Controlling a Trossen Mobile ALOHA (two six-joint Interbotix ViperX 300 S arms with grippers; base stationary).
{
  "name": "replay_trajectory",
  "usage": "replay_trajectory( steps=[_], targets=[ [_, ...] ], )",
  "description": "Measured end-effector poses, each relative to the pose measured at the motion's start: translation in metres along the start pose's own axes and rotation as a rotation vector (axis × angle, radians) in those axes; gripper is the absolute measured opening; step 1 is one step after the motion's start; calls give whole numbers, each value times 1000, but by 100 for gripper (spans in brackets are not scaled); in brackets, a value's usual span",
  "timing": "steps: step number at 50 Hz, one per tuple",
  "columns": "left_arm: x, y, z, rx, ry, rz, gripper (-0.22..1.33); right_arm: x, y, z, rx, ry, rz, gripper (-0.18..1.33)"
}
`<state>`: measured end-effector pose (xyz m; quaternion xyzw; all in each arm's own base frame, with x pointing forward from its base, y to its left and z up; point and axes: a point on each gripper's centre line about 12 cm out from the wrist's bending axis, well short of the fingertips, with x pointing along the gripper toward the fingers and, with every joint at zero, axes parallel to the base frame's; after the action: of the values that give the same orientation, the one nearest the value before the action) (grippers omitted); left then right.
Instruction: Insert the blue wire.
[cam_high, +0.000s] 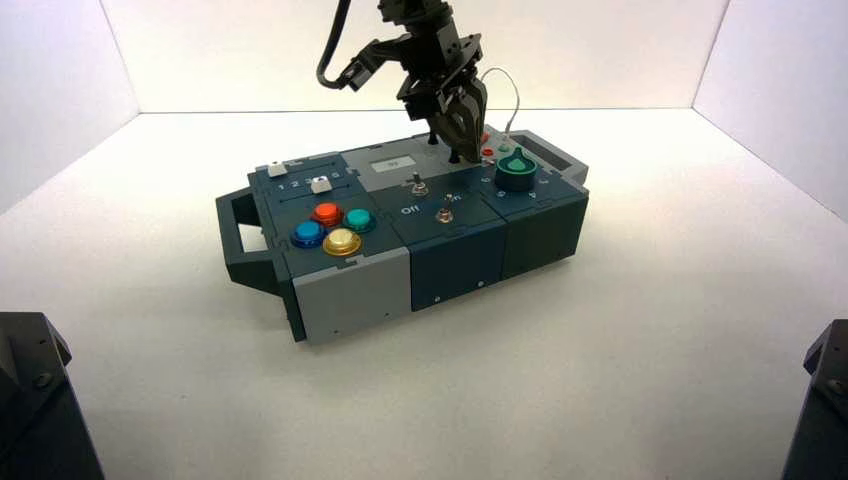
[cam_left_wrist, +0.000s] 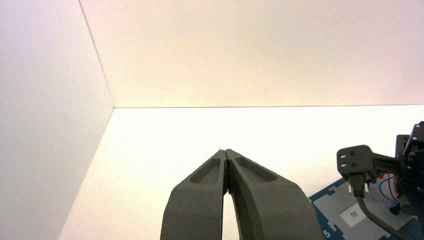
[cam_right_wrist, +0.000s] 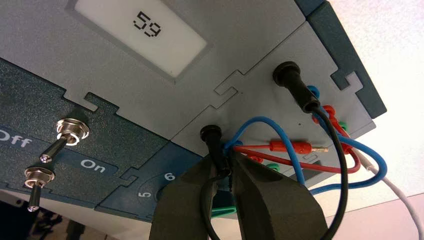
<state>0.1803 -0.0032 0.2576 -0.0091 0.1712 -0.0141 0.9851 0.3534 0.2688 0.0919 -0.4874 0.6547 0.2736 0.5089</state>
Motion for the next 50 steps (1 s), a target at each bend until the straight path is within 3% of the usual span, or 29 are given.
replay_trajectory(
  steps=[50],
  targets=[
    [-1,2,0,-5,-3,13,-16,-2,-8,-3,72,-18,25,7]
  ],
)
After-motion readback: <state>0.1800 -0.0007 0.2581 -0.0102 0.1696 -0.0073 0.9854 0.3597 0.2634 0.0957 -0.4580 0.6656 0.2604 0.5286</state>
